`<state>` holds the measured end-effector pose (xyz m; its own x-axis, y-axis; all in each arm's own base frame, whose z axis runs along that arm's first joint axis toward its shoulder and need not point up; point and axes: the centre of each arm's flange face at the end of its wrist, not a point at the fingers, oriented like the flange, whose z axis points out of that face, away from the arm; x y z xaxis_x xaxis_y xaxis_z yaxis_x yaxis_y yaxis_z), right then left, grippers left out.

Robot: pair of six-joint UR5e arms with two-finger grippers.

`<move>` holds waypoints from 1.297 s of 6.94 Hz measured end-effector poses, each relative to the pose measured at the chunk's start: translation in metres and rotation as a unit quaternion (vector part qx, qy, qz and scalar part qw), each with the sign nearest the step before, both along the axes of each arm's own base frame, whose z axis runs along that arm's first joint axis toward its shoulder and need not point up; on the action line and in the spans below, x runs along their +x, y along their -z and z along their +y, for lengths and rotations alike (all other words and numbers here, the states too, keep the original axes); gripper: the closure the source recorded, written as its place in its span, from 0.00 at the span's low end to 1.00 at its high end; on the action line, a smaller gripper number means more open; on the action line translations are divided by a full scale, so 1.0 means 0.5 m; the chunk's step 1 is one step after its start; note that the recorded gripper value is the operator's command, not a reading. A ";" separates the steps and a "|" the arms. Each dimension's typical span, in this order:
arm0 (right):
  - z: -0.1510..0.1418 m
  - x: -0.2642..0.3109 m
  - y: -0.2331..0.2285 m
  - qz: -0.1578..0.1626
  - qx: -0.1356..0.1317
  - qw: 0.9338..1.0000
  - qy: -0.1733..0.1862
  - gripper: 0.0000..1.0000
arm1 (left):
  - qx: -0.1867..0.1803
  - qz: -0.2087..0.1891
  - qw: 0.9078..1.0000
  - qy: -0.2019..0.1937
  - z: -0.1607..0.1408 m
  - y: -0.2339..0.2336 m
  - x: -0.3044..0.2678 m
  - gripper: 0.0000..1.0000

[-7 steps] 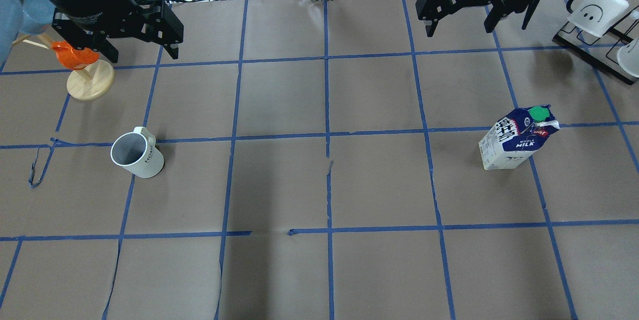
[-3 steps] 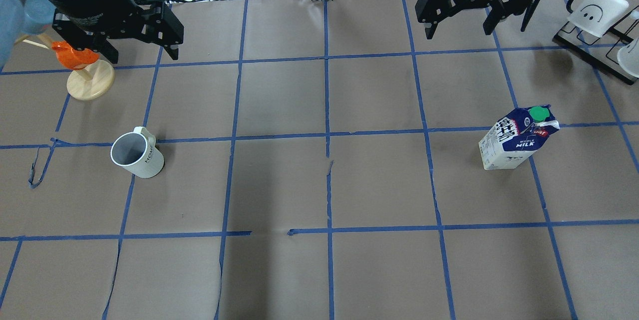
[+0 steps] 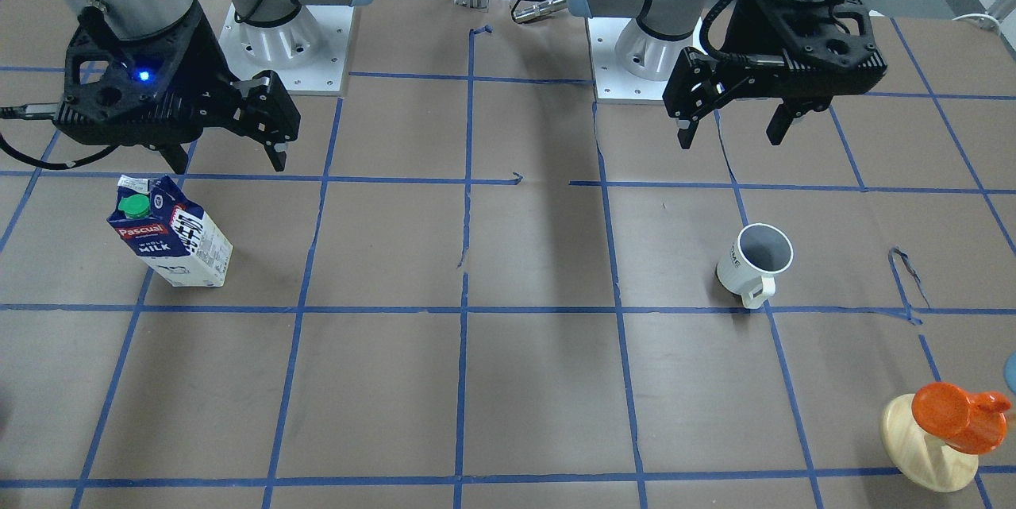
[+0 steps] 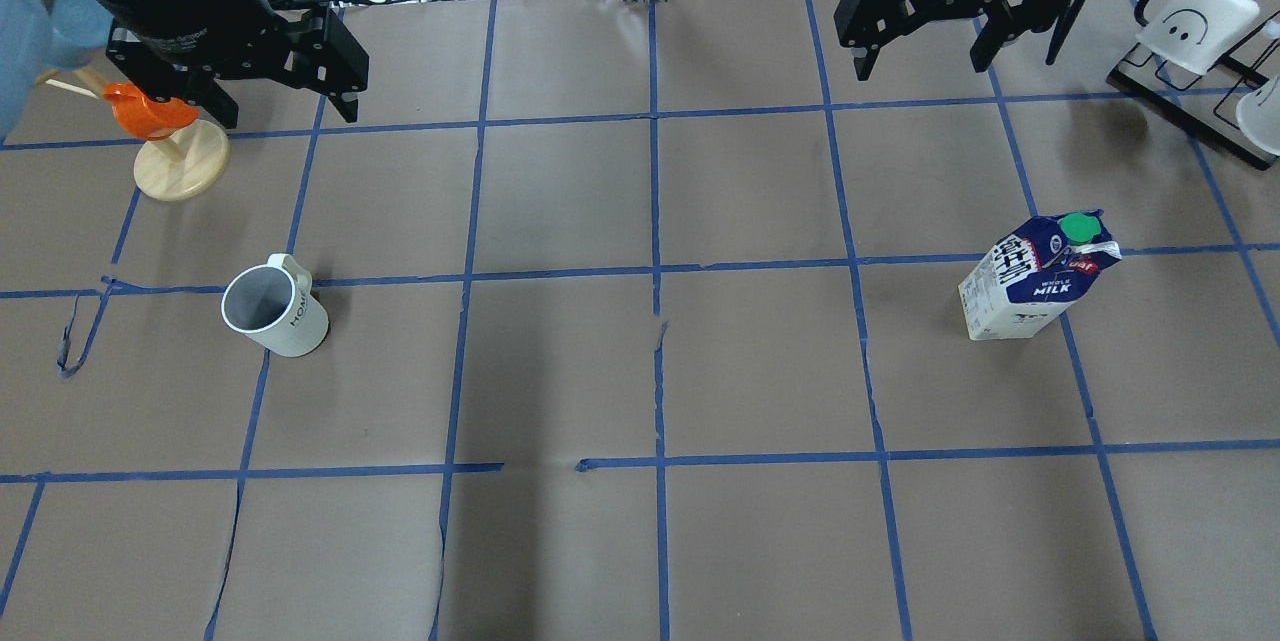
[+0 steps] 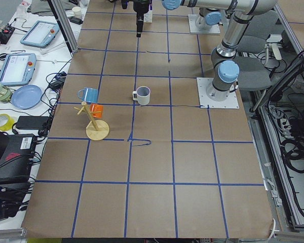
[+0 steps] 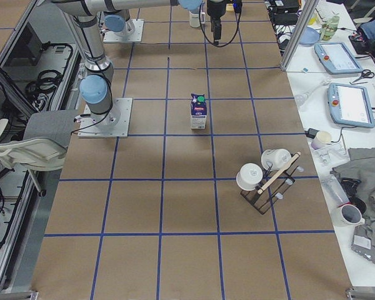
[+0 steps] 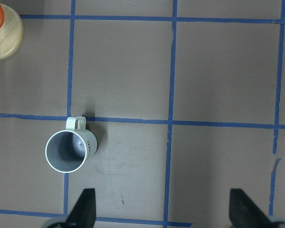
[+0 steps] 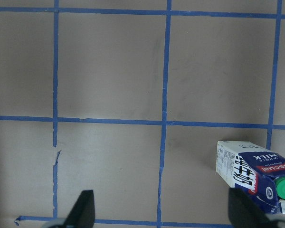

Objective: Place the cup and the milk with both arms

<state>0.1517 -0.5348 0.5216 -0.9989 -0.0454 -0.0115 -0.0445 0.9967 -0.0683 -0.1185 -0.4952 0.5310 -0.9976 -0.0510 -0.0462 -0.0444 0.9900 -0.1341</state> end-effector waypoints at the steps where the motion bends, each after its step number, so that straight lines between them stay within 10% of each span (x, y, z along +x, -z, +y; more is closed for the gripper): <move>1: 0.000 0.000 0.000 0.000 0.000 1.000 0.000 0.00 | 0.000 0.001 1.000 -0.001 0.000 0.000 0.000 0.00; 9: 0.002 0.006 0.002 -0.003 0.001 1.000 -0.002 0.00 | 0.010 0.019 1.000 -0.011 -0.002 -0.004 0.021 0.00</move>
<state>0.1547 -0.5339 0.5206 -0.9986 -0.0493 -0.0171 -0.0481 0.9967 -0.0661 -0.1077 -0.4964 0.5328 -0.9974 -0.0714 -0.0086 -0.0700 0.9913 -0.1114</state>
